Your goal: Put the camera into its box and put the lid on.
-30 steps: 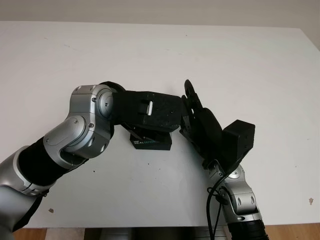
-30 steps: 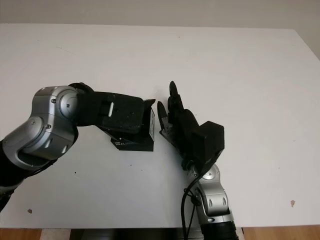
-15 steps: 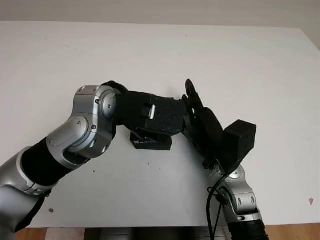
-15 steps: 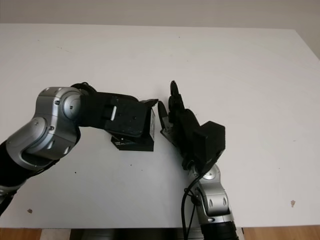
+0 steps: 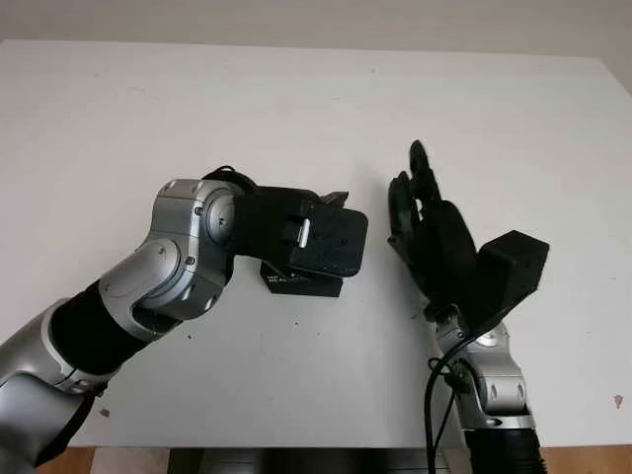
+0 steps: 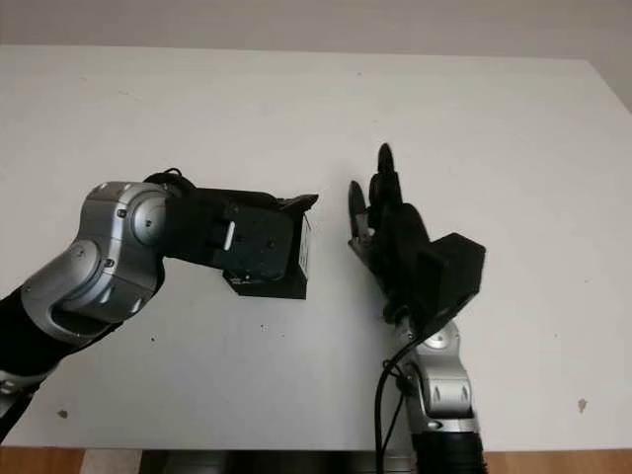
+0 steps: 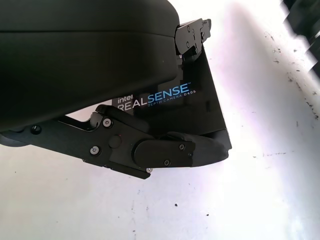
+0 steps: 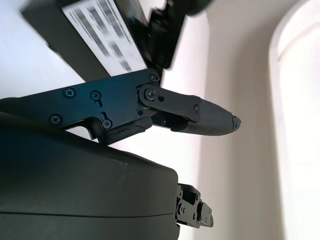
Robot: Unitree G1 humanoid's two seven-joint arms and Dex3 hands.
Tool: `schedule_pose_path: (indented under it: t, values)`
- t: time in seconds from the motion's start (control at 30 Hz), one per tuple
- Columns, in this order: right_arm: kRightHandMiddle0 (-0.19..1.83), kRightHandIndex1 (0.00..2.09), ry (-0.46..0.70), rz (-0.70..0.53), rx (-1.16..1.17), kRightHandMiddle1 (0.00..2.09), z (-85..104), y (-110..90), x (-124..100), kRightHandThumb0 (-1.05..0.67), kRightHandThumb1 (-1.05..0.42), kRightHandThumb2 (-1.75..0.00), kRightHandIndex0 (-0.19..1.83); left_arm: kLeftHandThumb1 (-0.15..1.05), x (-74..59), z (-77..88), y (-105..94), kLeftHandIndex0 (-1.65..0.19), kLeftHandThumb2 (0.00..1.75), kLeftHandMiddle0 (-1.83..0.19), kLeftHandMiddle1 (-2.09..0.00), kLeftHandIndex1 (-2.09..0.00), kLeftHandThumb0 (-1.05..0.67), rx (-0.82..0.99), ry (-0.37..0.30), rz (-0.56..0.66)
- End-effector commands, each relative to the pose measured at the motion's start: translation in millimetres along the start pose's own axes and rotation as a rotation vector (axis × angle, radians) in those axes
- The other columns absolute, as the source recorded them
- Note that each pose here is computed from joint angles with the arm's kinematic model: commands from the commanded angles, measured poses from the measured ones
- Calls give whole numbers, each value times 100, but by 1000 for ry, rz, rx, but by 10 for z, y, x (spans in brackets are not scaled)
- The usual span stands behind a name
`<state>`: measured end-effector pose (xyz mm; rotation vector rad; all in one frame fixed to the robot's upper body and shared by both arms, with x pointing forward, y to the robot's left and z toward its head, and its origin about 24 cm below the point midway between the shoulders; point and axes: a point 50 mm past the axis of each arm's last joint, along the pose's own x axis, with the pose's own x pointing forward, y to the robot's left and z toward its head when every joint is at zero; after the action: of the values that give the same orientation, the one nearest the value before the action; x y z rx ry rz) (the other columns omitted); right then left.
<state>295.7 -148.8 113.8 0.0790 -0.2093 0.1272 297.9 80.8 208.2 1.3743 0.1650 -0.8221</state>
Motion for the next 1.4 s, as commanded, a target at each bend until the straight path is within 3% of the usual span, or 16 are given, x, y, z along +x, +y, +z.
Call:
schedule_pose_path:
  t: [0.0, 0.43, 0.77, 1.17, 1.37]
  values:
    - [-18, 0, -62, 3, 3, 1, 130, -14, 16, -75, -105, -57, -19, 105, 90, 36, -143, 19, 39, 19, 0, 0, -59, 0, -25, -68]
    - [-19, 0, -59, 15, -15, 1, 152, -9, 28, -72, -105, -57, -19, 105, 121, 65, -210, 19, 40, 19, 0, 0, -62, 14, -33, -81]
    - [-19, 0, -55, 19, -21, 0, 143, -16, 31, -72, -105, -58, -19, 105, 156, 225, -253, 19, 40, 19, 0, 0, -62, -130, -114, -78]
    - [-19, 0, -48, 15, -14, 2, 124, -13, 31, -74, -105, -57, -19, 105, 215, 163, -404, 19, 39, 19, 0, 0, -63, -141, -103, -76]
    - [-18, 0, -51, 18, -20, 2, 117, -13, 26, -74, -105, -57, -19, 105, 173, 145, -376, 19, 43, 19, 0, 0, -66, -44, -133, -3]
